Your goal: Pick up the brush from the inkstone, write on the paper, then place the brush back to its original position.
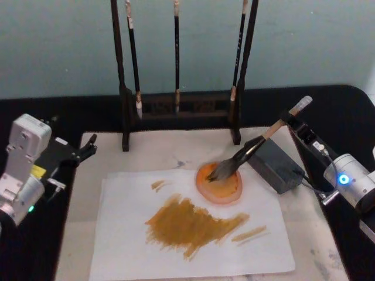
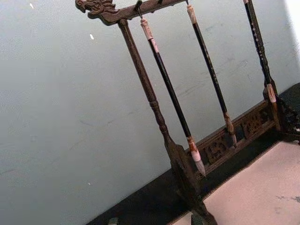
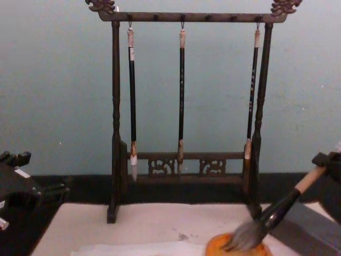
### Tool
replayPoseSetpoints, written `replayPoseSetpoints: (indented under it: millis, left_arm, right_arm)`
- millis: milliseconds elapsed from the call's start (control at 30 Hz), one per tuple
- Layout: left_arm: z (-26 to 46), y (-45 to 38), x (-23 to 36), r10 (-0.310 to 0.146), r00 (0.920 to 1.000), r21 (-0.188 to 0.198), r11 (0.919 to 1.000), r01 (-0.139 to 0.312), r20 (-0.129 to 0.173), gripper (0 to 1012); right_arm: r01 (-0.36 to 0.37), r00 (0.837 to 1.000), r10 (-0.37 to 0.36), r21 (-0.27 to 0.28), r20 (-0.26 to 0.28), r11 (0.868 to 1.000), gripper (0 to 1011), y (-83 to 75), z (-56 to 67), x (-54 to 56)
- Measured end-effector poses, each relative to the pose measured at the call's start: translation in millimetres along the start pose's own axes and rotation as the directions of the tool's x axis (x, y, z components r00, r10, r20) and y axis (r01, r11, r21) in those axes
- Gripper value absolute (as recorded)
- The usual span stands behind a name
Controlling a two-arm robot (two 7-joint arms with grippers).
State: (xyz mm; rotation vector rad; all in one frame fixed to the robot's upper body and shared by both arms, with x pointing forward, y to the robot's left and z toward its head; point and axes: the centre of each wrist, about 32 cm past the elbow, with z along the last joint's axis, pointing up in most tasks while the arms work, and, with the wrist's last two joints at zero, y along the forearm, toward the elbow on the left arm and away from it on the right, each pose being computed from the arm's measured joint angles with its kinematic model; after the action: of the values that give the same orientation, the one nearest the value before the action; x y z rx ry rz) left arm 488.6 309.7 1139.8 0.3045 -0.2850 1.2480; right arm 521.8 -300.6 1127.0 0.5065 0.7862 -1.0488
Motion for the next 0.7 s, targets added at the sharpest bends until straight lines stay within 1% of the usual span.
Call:
replayPoseSetpoints:
  millis: [500,700]
  left_arm:
    - [0.0,0.0,0.0,0.000,1.0000,0.000,1.0000,0.000,0.000,1009]
    - [0.0,0.0,0.0,0.000,1.0000,0.000,1.0000,0.000,0.000,1010]
  right_arm:
    - [0.021,1.000,-0.021,-0.008,-0.010,1.000,168,2.1,-4.1,3.1]
    - [0.021,1.000,-0.021,-0.010,-0.004,1.000,168,2.7,-4.1,3.4]
